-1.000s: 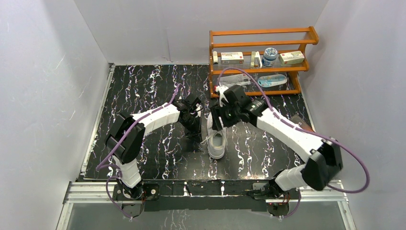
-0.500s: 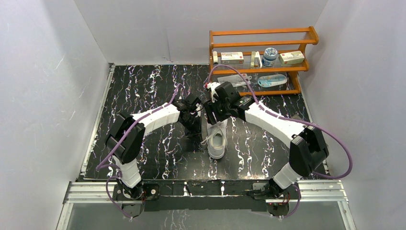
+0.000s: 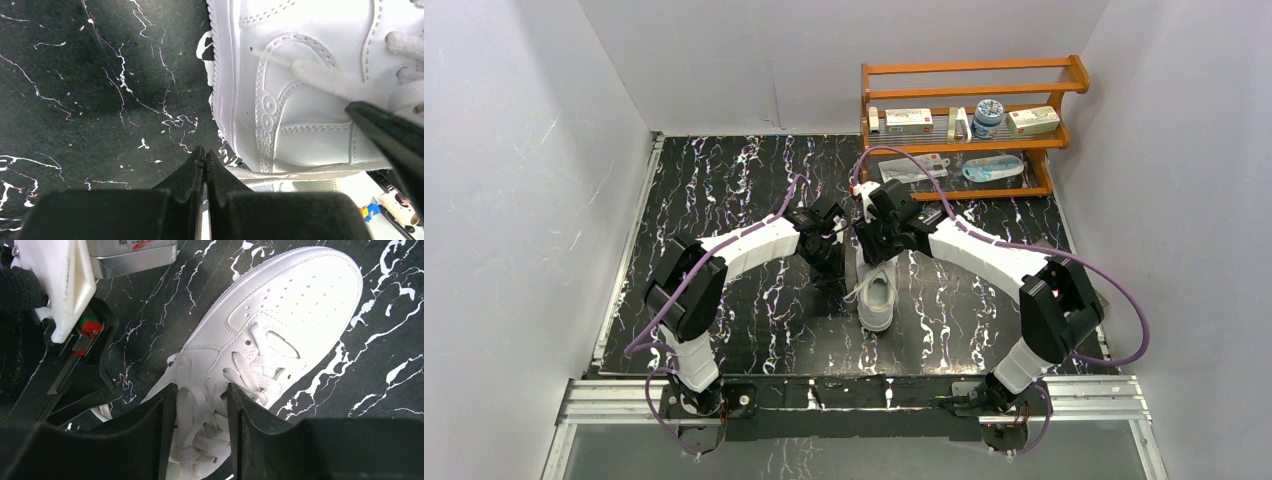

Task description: Tie the shoes

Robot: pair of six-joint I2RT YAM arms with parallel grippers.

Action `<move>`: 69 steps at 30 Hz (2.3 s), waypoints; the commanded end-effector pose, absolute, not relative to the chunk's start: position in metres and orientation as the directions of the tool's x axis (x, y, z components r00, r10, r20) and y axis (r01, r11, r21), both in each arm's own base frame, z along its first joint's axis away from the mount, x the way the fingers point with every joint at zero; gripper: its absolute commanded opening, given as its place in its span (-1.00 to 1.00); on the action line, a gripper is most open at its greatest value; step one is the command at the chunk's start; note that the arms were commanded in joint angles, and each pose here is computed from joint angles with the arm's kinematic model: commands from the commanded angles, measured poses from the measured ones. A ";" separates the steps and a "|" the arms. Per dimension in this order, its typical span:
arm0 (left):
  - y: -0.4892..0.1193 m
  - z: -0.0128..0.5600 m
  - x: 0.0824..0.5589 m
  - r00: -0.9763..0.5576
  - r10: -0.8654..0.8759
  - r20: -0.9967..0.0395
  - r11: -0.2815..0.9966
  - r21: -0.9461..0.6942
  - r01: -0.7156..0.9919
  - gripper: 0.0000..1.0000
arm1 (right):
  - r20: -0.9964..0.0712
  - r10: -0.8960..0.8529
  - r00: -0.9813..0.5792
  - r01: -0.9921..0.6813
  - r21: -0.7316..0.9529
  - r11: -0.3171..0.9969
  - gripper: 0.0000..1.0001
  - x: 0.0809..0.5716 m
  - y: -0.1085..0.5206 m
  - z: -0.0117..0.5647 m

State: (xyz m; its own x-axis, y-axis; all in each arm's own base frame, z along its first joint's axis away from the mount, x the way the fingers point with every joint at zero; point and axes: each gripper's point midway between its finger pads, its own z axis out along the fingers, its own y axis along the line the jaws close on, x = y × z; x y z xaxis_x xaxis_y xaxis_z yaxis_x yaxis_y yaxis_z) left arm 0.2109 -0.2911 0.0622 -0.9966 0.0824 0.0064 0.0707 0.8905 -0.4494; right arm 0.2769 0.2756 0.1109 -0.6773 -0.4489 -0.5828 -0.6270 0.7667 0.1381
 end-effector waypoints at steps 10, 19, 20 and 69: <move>-0.294 0.066 0.209 -0.996 0.092 0.018 0.883 -0.463 0.073 -1.00 | -0.680 -0.386 -0.624 -0.623 0.134 0.770 -0.10 0.296 0.293 0.144; -0.294 0.066 0.208 -0.995 0.093 0.022 0.883 -0.464 0.073 -1.00 | -0.681 -0.337 -0.650 -0.601 0.190 0.776 0.06 0.294 0.298 0.146; -0.294 0.065 0.208 -0.995 0.094 0.022 0.883 -0.463 0.073 -1.00 | -0.679 -0.329 -0.656 -0.593 0.194 0.781 0.05 0.295 0.298 0.146; -0.273 0.046 0.196 -0.997 0.048 0.060 0.926 -0.378 0.022 -1.00 | -0.642 -0.046 -0.765 -0.064 0.004 0.998 -1.00 0.293 0.179 0.123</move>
